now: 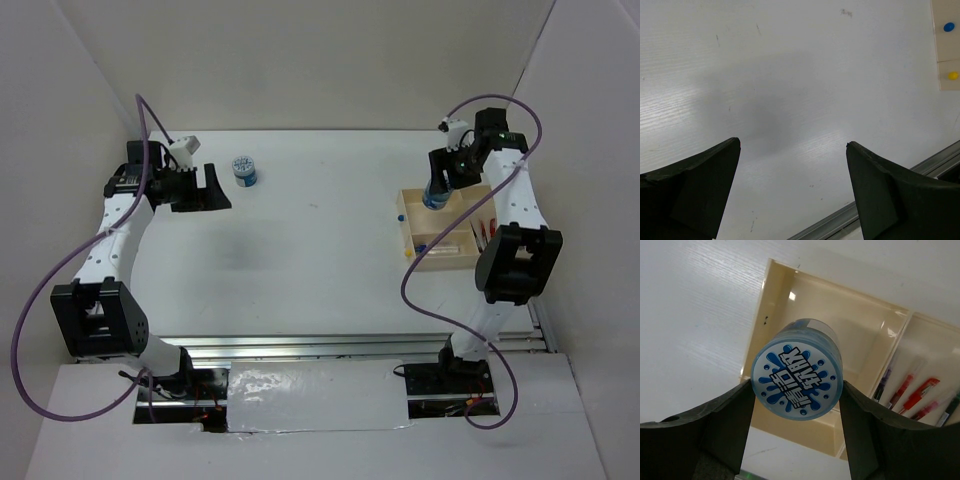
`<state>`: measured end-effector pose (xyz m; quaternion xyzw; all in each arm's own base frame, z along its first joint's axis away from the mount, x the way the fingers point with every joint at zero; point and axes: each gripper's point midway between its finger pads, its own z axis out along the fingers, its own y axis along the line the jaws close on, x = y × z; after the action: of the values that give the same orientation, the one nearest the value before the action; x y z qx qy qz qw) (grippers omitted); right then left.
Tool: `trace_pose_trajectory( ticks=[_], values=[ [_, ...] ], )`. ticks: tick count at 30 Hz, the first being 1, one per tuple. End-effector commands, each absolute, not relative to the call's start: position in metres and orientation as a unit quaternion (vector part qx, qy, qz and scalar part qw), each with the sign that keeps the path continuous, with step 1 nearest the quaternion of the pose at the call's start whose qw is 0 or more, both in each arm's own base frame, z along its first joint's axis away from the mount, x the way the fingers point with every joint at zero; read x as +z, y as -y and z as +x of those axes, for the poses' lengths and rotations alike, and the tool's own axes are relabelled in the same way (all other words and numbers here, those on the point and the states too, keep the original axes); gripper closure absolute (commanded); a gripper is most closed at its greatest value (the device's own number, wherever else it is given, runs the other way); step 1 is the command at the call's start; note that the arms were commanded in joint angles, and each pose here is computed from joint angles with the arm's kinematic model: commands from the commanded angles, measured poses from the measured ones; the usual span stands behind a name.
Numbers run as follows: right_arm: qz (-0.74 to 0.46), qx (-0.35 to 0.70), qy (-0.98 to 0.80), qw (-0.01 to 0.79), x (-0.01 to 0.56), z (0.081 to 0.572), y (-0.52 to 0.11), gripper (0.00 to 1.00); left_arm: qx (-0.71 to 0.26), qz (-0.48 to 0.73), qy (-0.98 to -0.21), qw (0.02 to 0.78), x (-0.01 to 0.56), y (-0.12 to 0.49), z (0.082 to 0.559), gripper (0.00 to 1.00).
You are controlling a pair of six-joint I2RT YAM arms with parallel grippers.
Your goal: Sort the stationery into containers
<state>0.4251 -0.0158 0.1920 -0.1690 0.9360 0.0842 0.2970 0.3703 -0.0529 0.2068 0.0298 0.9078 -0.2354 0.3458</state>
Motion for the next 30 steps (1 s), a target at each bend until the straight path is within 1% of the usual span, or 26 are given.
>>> trace_pose_trajectory(
  ticks=[1,9,13,19,21,22,25,27,28,30],
  values=[
    [-0.177,0.100,-0.930,0.307,0.186,0.434,0.011,0.64,-0.238,0.042,-0.898,0.366,0.223,0.056,0.379,0.01],
    [-0.180,0.104,-0.936,0.283,0.148,0.440,0.004,0.65,-0.236,0.042,-0.900,0.364,0.220,0.055,0.379,0.01],
    [-0.188,0.106,-0.940,0.265,0.132,0.435,-0.002,0.65,-0.234,0.043,-0.901,0.363,0.220,0.054,0.379,0.01],
    [-0.200,0.117,-0.943,0.239,0.111,0.422,-0.010,0.62,-0.235,0.040,-0.902,0.359,0.215,0.054,0.380,0.01],
    [-0.202,0.119,-0.945,0.229,0.104,0.418,-0.012,0.57,-0.236,0.040,-0.903,0.358,0.214,0.054,0.381,0.01],
    [-0.203,0.120,-0.945,0.225,0.102,0.417,-0.013,0.51,-0.235,0.040,-0.902,0.359,0.215,0.054,0.381,0.01],
    [-0.205,0.121,-0.947,0.214,0.095,0.414,-0.016,0.41,-0.234,0.040,-0.903,0.359,0.215,0.054,0.382,0.01],
    [-0.207,0.122,-0.948,0.210,0.094,0.414,-0.018,0.37,-0.234,0.040,-0.903,0.357,0.214,0.054,0.382,0.01],
    [-0.206,0.124,-0.949,0.204,0.091,0.412,-0.019,0.32,-0.233,0.040,-0.904,0.357,0.214,0.054,0.382,0.01],
    [-0.208,0.123,-0.949,0.201,0.091,0.410,-0.020,0.29,-0.232,0.040,-0.904,0.357,0.212,0.053,0.383,0.01]
  ],
)
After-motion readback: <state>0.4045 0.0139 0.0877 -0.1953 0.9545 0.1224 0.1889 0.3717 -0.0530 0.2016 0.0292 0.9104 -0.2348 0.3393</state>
